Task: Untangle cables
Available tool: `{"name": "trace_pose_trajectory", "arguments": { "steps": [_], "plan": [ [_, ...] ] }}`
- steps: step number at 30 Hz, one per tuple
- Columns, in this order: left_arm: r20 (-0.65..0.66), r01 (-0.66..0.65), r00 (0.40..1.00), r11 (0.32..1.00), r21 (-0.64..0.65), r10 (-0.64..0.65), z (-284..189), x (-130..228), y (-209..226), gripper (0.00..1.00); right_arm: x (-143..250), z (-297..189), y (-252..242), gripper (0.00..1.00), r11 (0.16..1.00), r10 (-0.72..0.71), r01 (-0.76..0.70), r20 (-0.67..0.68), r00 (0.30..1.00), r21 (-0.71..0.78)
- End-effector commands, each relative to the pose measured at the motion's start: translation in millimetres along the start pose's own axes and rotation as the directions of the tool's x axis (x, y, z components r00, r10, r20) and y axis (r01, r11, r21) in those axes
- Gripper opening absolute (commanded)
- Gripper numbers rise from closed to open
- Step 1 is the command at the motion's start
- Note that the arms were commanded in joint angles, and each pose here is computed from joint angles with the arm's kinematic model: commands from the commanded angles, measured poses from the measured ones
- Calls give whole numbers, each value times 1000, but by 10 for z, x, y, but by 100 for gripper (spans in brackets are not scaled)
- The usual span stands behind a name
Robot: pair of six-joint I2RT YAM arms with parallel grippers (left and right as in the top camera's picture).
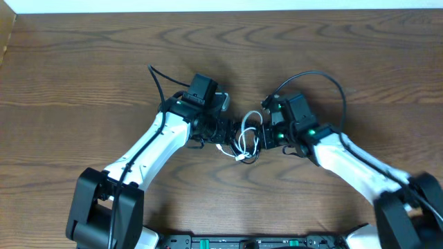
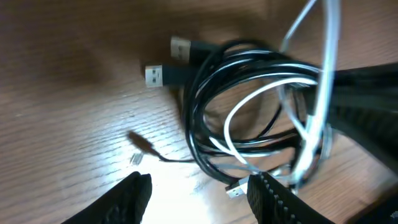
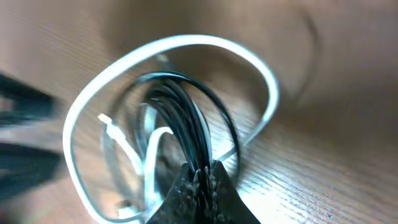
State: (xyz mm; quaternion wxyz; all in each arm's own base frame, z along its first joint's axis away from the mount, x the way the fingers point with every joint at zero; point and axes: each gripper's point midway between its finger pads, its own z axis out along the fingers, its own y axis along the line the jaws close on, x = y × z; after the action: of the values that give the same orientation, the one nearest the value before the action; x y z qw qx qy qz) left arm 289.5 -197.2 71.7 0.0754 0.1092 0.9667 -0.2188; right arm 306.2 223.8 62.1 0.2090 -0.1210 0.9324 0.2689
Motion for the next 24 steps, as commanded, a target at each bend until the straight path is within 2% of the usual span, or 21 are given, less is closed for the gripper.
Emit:
{"name": "trace_pose_trajectory", "arguments": {
  "steps": [1,10,19,24],
  "plan": [
    [-15,-6,1000,998,69,7,52,38,-80,55,-124,-167,194,1,999,-16,18,52,999,-50],
    [-8,-7,1000,997,80,7,82,15,-89,55,-56,-214,463,1,979,-10,12,9,1000,-203],
    [-82,26,996,996,86,-19,379,85,4,55,-30,-212,456,1,979,19,-20,-7,1000,-201],
    [-68,18,998,992,128,-9,513,7,-24,55,-31,-213,457,1,980,19,-20,-7,1000,-200]
  ]
}}
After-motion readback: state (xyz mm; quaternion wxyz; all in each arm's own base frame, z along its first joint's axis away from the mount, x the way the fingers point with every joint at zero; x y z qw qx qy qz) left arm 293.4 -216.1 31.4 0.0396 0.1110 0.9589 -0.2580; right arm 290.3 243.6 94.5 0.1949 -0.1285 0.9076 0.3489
